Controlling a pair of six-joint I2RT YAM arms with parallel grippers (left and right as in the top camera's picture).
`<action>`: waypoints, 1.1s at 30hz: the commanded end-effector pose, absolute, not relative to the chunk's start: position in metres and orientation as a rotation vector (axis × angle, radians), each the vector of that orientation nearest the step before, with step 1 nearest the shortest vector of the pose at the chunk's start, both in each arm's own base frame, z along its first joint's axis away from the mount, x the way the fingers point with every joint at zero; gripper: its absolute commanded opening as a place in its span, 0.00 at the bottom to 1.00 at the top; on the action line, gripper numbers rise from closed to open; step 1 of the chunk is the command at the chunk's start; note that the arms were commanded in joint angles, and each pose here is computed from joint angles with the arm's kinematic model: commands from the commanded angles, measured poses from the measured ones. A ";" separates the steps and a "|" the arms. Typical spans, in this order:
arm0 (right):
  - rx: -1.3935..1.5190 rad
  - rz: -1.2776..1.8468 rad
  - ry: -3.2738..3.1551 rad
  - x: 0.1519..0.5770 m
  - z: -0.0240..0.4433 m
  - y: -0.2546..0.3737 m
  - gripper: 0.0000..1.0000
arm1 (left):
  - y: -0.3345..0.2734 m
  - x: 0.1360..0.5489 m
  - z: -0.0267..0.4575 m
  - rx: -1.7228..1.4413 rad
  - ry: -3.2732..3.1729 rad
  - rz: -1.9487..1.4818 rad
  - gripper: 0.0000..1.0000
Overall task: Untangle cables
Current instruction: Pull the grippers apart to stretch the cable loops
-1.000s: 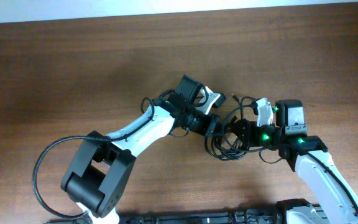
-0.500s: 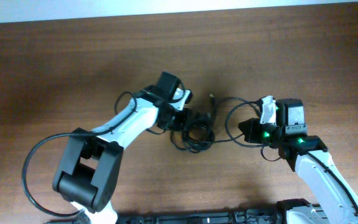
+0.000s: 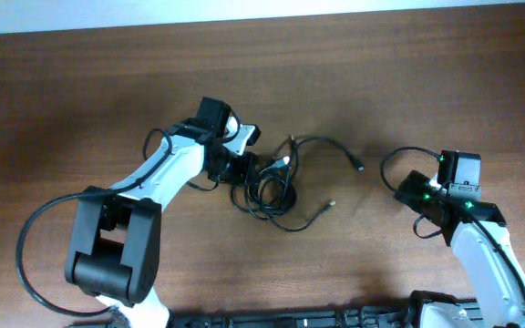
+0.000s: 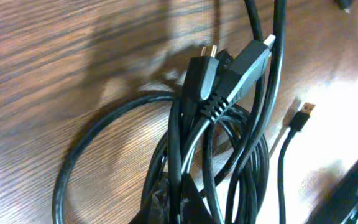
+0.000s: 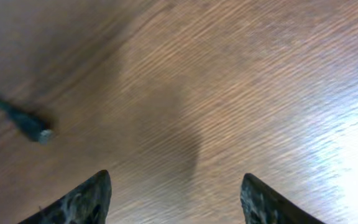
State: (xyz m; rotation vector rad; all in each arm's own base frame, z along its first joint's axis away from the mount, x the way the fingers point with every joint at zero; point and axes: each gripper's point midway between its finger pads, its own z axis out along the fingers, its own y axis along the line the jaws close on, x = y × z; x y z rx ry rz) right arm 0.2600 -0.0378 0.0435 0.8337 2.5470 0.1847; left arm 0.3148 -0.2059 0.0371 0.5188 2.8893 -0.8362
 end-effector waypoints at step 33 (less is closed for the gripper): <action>0.177 1.032 2.541 0.266 0.092 0.132 0.39 | -0.302 0.257 0.138 0.990 2.455 -1.244 0.00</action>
